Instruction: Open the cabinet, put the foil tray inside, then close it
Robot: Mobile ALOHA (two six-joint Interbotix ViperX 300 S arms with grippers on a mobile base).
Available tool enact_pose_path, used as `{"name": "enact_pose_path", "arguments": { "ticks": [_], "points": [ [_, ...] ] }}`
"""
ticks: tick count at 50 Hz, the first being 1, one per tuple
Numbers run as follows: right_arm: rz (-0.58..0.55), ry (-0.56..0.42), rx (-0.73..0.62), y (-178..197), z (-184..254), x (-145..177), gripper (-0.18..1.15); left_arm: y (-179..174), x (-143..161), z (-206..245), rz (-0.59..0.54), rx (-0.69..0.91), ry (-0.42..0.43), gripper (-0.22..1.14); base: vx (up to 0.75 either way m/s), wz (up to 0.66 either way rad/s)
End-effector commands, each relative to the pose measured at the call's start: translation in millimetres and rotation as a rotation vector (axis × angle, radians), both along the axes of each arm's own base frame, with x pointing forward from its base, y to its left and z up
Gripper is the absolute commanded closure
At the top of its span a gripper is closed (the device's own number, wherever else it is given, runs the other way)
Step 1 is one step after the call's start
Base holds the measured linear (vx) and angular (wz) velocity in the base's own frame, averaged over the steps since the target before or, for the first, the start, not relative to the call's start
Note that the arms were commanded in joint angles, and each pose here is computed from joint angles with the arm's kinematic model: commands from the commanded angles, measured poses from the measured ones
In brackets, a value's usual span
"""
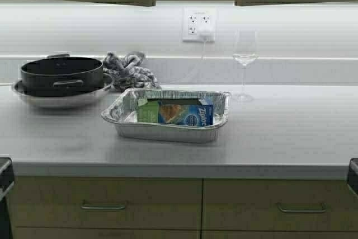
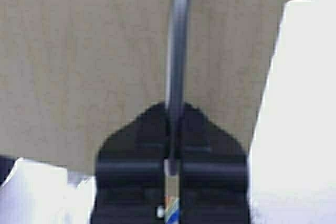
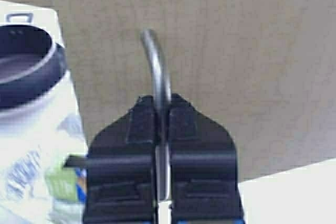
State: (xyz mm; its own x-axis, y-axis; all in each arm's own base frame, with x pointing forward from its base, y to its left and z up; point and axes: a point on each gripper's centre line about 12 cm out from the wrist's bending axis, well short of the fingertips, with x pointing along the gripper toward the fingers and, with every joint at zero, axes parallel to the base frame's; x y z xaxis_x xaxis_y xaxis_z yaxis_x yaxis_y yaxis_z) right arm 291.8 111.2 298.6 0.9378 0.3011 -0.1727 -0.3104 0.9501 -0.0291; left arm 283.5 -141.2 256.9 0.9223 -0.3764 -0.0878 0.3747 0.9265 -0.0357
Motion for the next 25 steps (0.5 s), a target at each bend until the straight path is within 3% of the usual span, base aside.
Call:
{"name": "enact_pose_path", "arguments": {
  "ticks": [1,12,16,20,25],
  "points": [
    [-0.038,-0.001,-0.024,-19,3,-3,0.89,37,2,13,0.105,-0.022,-0.008,0.88,-0.12,-0.05],
    [-0.051,0.029,-0.041,-31,-1,-11,0.89,50,-2,23,0.12,-0.005,-0.02,0.88,-0.11,-0.04],
    [-0.063,0.041,-0.034,-34,-2,-9,0.83,50,0,24,0.123,0.003,-0.024,0.86,-0.09,0.0],
    [-0.044,0.081,-0.028,-33,-4,-13,0.59,50,-1,22,0.12,0.008,-0.017,0.74,-0.07,0.0],
    [-0.013,0.141,-0.026,-35,-2,-27,0.07,51,-8,18,0.109,0.021,0.0,0.34,-0.06,0.02]
  ]
}}
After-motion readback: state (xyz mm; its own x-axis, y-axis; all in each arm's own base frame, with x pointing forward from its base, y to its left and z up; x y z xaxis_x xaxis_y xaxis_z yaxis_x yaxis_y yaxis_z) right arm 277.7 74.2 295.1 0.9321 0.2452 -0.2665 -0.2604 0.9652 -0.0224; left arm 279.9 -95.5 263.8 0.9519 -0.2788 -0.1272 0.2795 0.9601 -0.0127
